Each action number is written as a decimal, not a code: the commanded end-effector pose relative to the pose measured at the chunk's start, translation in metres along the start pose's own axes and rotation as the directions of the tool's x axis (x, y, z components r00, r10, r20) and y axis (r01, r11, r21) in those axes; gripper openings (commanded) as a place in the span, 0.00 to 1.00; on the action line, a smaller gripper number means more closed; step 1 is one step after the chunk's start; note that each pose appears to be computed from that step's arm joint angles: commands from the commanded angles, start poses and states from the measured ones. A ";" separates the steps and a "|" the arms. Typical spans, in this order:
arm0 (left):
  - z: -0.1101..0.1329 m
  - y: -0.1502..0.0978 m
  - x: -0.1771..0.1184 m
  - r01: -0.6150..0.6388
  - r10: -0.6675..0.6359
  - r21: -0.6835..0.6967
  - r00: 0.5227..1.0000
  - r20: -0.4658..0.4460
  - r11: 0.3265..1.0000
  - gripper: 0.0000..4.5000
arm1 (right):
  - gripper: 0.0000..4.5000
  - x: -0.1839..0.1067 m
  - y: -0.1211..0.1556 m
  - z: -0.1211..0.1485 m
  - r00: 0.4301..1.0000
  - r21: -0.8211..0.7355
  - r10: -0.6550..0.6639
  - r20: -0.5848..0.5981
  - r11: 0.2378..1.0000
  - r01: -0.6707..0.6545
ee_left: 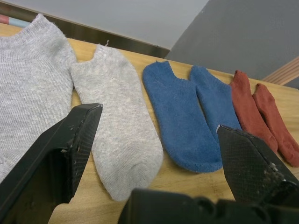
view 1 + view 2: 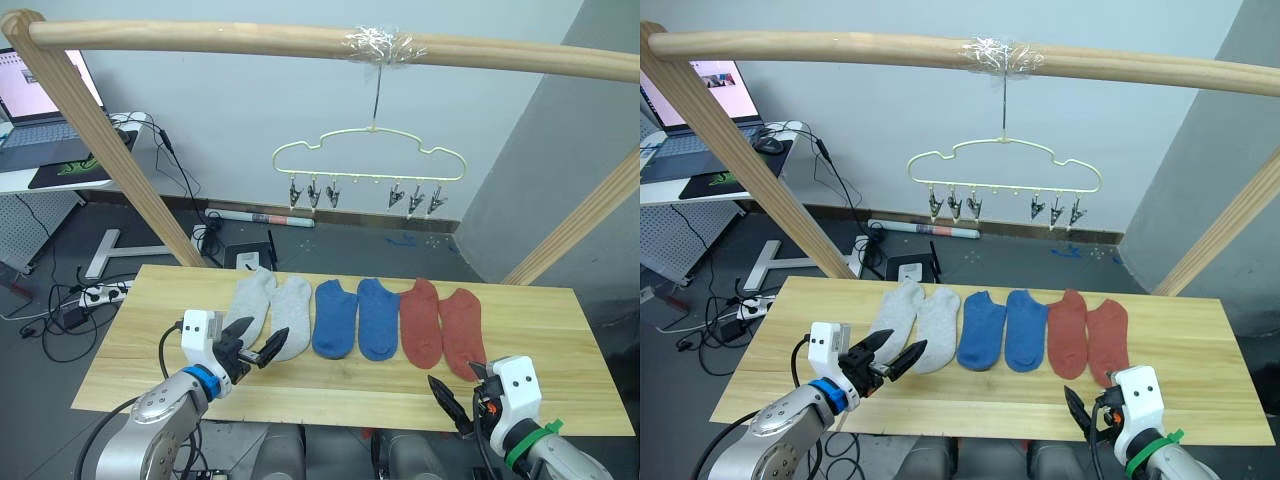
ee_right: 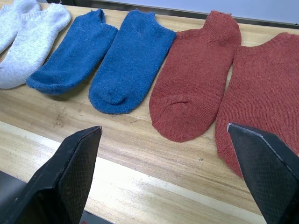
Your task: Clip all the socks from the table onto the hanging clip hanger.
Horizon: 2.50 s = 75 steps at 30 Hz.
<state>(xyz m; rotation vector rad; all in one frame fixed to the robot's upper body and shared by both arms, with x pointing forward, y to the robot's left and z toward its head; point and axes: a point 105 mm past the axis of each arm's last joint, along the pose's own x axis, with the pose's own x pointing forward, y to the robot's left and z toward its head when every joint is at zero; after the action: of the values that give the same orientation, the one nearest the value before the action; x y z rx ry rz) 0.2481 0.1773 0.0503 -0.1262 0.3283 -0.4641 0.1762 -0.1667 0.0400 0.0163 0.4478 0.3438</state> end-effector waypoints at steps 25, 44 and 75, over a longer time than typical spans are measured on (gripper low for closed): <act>0.016 0.005 0.005 -0.012 0.011 0.047 1.000 0.027 0.999 0.66 | 1.00 0.000 0.004 0.014 0.998 -0.012 0.005 0.055 1.000 -0.005; 0.101 -0.006 0.060 -0.162 0.090 0.172 0.928 0.362 0.972 0.54 | 1.00 0.004 -0.005 0.158 0.933 -0.360 0.265 0.245 0.918 -0.166; 0.173 -0.008 0.122 -0.256 0.130 0.177 0.844 0.520 0.950 0.54 | 1.00 -0.019 0.037 0.221 0.877 -0.497 0.393 0.276 0.840 -0.219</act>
<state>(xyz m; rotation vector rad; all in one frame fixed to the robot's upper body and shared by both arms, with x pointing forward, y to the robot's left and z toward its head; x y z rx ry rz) 0.4045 0.1254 0.1635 0.0240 -0.1714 -0.2576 0.2482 -0.1257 0.2415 -0.2826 0.0220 0.7620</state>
